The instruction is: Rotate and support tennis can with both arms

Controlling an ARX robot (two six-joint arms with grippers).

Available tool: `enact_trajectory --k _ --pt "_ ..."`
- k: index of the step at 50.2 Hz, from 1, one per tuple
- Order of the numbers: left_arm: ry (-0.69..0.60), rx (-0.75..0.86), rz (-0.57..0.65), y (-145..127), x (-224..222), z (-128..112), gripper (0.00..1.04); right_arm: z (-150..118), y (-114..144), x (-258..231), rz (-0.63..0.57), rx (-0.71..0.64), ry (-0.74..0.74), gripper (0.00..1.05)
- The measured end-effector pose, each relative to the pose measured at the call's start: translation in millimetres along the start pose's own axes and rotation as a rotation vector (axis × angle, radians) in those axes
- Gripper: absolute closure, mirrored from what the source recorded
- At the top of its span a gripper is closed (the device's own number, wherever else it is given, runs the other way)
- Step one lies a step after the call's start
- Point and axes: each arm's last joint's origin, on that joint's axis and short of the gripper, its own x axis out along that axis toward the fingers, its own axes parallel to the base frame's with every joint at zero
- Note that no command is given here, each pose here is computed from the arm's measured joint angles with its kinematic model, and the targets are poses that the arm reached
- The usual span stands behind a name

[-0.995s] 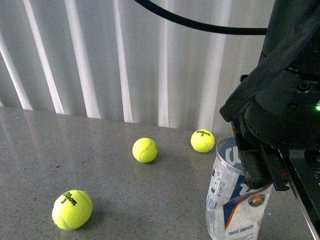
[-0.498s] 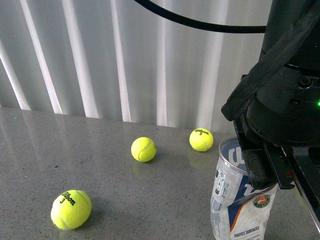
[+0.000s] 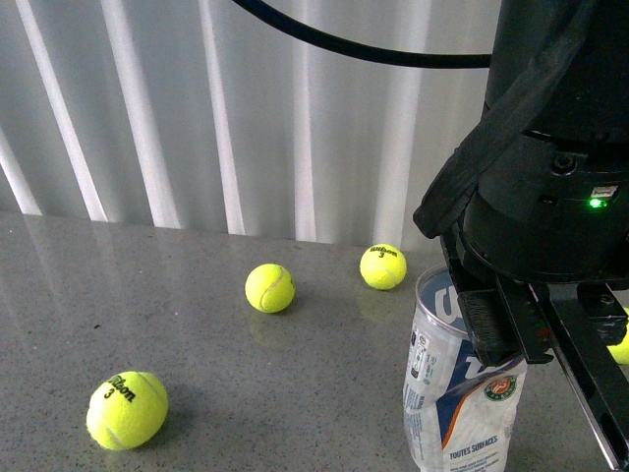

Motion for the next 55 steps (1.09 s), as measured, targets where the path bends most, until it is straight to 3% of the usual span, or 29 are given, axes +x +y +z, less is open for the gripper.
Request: enact_trajectory --k 6,16,28,33,44,55 --pt "-0.001 -0.002 0.001 0 0 0 0.91 0 0 0 0.000 0.000 0.000 0.07" --pt "-0.004 -0.008 0.003 0 0 0 0.55 0 0 0 0.000 0.000 0.000 0.07" --pt "-0.005 -0.008 0.004 1 -2 1 0.23 0 0 0 0.000 0.000 0.000 0.07" --pt "-0.021 -0.016 0.009 4 -11 3 0.05 0 0 0 0.000 0.000 0.000 0.07" --pt "-0.106 -0.075 0.028 16 -42 9 0.07 0 0 0 0.000 0.000 0.000 0.07" --pt "-0.315 -0.247 0.128 41 -95 -6 0.07 0 0 0 0.000 0.000 0.000 0.07"
